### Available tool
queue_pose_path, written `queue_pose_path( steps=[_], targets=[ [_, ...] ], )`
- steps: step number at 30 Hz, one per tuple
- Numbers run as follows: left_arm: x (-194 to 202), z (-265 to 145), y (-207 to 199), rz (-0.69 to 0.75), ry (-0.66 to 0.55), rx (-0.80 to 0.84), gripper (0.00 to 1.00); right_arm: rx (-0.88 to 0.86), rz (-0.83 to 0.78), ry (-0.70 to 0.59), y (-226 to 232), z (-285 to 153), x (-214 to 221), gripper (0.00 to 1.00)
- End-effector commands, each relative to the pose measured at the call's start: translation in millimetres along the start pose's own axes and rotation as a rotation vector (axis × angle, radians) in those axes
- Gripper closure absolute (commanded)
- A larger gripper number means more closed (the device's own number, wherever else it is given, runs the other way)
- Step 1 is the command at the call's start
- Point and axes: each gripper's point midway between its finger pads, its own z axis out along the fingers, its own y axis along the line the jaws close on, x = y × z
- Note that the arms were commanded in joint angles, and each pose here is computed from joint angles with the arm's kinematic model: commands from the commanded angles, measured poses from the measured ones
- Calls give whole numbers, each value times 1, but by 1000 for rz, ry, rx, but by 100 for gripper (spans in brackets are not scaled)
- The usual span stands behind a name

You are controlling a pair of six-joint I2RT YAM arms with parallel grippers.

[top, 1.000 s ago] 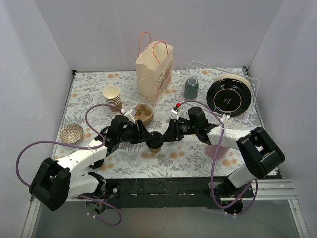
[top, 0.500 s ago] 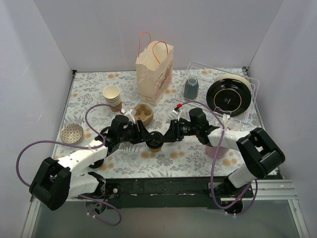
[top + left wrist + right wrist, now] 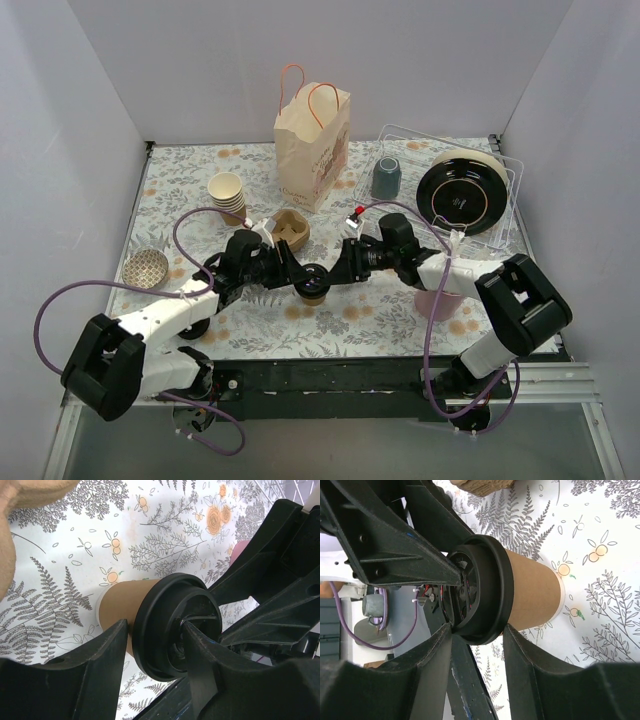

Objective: Pack the takeout coffee

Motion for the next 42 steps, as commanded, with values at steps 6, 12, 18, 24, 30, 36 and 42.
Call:
queue_pose_path(
  steps=[6,12,18,24,30,36,42],
  targets=[
    [11,-1,28,16,79,-172,53,127,-4,5,4,-5,-36,45],
    [7,-1,20,23,75,-142,50,151,-39,-31,15,-16,-63,36],
    [-6,-5,-4,56,48,-58,35,194,-84,-42,22,-24,-76,36],
    [-16,-2,-6,114,49,-80,31,246,-160,-75,27,-38,-82,35],
    [-39,-18,-23,166,-43,-57,25,313,-392,-42,33,-40,-82,32],
    [-90,-61,-29,256,-286,-162,2,363,-687,-113,55,-34,-96,5],
    [-108,-103,10,260,-471,-378,2,356,-728,-70,62,-8,-84,1]
  ],
)
